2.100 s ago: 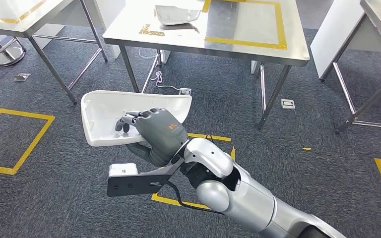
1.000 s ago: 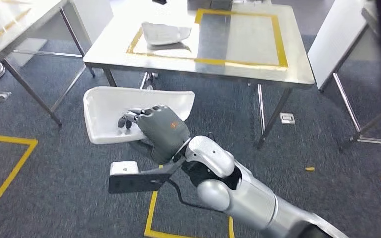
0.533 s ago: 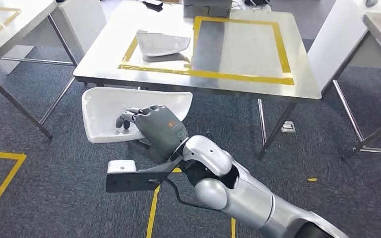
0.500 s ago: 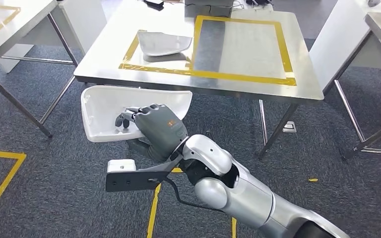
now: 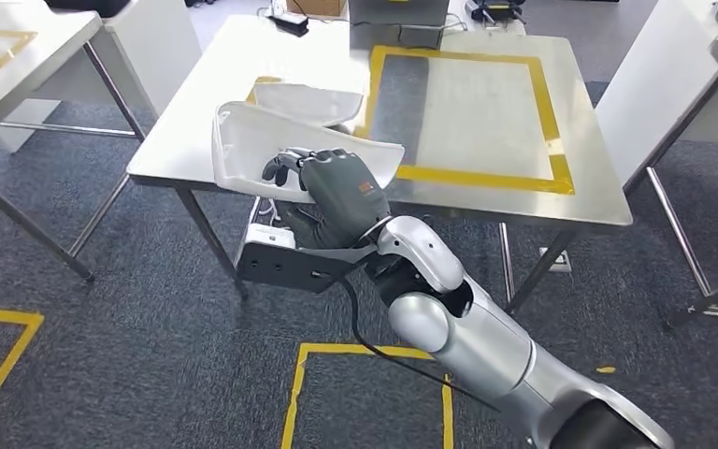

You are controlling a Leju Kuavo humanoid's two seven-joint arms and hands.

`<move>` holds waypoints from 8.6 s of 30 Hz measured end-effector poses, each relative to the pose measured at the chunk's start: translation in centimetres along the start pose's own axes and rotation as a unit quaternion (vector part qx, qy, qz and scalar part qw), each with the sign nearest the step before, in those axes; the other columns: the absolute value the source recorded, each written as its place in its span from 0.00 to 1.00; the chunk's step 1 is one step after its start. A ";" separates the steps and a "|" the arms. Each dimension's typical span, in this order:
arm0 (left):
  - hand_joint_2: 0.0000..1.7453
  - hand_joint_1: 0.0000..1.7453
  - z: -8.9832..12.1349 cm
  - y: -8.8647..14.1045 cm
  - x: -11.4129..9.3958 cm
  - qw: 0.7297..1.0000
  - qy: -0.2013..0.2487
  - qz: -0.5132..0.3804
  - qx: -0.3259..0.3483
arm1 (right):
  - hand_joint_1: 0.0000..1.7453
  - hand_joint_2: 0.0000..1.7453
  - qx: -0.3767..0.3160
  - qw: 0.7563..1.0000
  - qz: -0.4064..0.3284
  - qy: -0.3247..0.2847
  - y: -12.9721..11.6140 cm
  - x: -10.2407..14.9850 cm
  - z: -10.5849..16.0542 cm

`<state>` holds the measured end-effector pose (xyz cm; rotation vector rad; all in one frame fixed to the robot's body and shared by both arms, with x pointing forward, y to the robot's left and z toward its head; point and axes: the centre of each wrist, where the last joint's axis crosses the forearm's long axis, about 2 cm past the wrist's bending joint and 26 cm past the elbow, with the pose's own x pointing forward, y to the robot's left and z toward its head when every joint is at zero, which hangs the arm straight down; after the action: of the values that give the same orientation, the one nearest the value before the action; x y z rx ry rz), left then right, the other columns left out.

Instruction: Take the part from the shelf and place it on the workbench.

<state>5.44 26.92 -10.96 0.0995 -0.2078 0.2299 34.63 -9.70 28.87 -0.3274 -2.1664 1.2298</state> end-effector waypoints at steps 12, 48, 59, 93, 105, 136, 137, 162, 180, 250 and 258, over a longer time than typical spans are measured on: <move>0.00 0.00 0.0 0.3 -0.6 1.000 -0.006 -0.001 0.002 | 1.00 1.00 -0.010 1.000 -0.002 0.029 -0.6 -1.4 -0.1; 0.00 0.00 -0.1 0.0 0.8 1.000 -0.016 -0.014 0.000 | 1.00 1.00 -0.024 0.996 -0.001 0.082 -1.3 -3.4 0.7; 0.00 0.00 0.0 -0.1 0.6 1.000 -0.013 -0.017 0.000 | 1.00 1.00 -0.013 0.994 -0.002 0.110 -0.7 -4.6 1.4; 0.00 0.00 0.0 -0.5 1.2 0.999 -0.020 -0.039 -0.004 | 1.00 1.00 0.219 0.896 0.058 0.383 6.0 -14.3 4.3; 0.00 0.00 0.0 -0.4 1.2 0.999 -0.013 -0.039 -0.002 | 0.00 0.00 0.209 0.895 0.052 0.390 6.5 -15.1 5.2; 0.00 0.00 0.1 -0.5 -0.4 1.000 -0.020 -0.011 -0.004 | 0.00 0.00 -0.075 0.988 -0.027 0.130 -1.0 -7.5 4.2; 0.00 0.00 0.1 -0.5 -0.4 1.000 -0.020 -0.010 -0.004 | 0.00 0.00 -0.087 0.989 -0.024 0.121 -1.2 -7.1 4.6; 0.00 0.00 0.2 -0.9 -0.8 1.000 -0.021 -0.009 -0.007 | 0.00 0.00 -0.165 0.980 0.025 0.111 -3.0 -7.1 13.4; 0.00 0.00 0.3 -1.4 -0.7 1.000 -0.014 -0.002 -0.011 | 0.00 0.00 -0.181 0.969 0.025 0.167 -2.3 -8.2 16.9; 0.00 0.00 0.2 -1.0 0.0 0.998 -0.017 -0.065 -0.007 | 0.00 1.00 0.036 0.389 -0.475 0.788 23.8 -2.9 50.3; 0.00 0.00 0.2 -1.0 -0.6 0.997 0.011 -0.070 -0.006 | 0.00 1.00 0.026 0.347 -0.444 0.826 23.5 -3.0 50.9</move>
<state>5.02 25.84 -10.94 0.0990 -0.1800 0.0909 3.31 -33.53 -11.10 -0.1108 -0.1433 -0.1138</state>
